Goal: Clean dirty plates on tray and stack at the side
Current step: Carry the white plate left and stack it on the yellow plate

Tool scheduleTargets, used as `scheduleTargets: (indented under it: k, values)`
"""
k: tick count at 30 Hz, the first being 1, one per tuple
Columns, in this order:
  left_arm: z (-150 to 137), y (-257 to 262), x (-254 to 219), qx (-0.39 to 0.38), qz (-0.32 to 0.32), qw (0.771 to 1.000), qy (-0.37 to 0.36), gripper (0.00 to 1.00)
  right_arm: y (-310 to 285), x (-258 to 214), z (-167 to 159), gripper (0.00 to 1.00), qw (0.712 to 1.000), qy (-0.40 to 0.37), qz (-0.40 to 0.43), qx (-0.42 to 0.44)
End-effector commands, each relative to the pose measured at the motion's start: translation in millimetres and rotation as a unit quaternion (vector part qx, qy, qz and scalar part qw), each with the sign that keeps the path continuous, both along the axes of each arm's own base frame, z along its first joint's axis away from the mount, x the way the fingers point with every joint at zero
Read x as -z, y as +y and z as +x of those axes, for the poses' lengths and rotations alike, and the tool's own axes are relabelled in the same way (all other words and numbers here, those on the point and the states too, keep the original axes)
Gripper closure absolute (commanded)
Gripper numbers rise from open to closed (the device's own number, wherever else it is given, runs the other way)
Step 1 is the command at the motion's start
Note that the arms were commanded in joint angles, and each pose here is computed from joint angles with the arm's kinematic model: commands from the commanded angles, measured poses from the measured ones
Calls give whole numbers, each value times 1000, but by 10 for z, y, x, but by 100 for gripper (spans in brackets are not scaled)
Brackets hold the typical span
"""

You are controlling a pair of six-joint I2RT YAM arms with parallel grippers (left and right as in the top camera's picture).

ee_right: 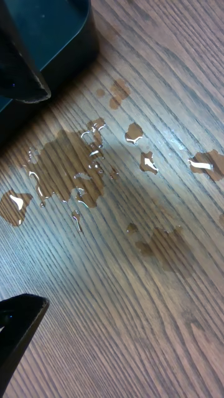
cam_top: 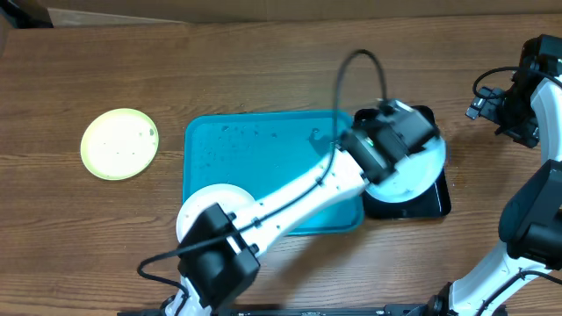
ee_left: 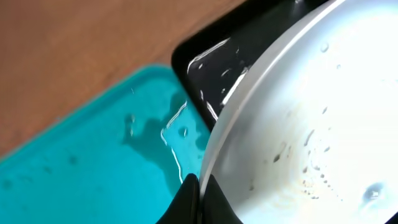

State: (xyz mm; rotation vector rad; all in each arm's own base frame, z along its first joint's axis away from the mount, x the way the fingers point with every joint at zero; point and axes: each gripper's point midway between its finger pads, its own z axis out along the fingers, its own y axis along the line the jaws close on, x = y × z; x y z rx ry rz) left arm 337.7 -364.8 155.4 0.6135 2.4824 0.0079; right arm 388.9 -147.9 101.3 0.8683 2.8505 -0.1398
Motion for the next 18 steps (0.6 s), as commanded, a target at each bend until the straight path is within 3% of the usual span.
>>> scheduleTargets:
  k: [1, 6, 10, 13, 18]
  values:
    - [-7, -13, 133, -14, -88, 990, 106, 96, -23, -112, 21, 0, 1000, -15, -6, 5]
    - [128, 87, 58, -9, -214, 950, 225, 96, -23, -112, 21, 0, 1000, -15, -6, 5]
    - [377, 456, -10, -42, -271, 923, 269, 96, -23, -112, 21, 0, 1000, -15, -6, 5]
    - [591, 1071, 3, -113, -298, 897, 306, 96, -23, -112, 20, 0, 1000, -15, -6, 5]
    - [832, 1964, 66, -206, -305, 877, 309, 96, -23, -112, 21, 0, 1000, -15, -6, 5]
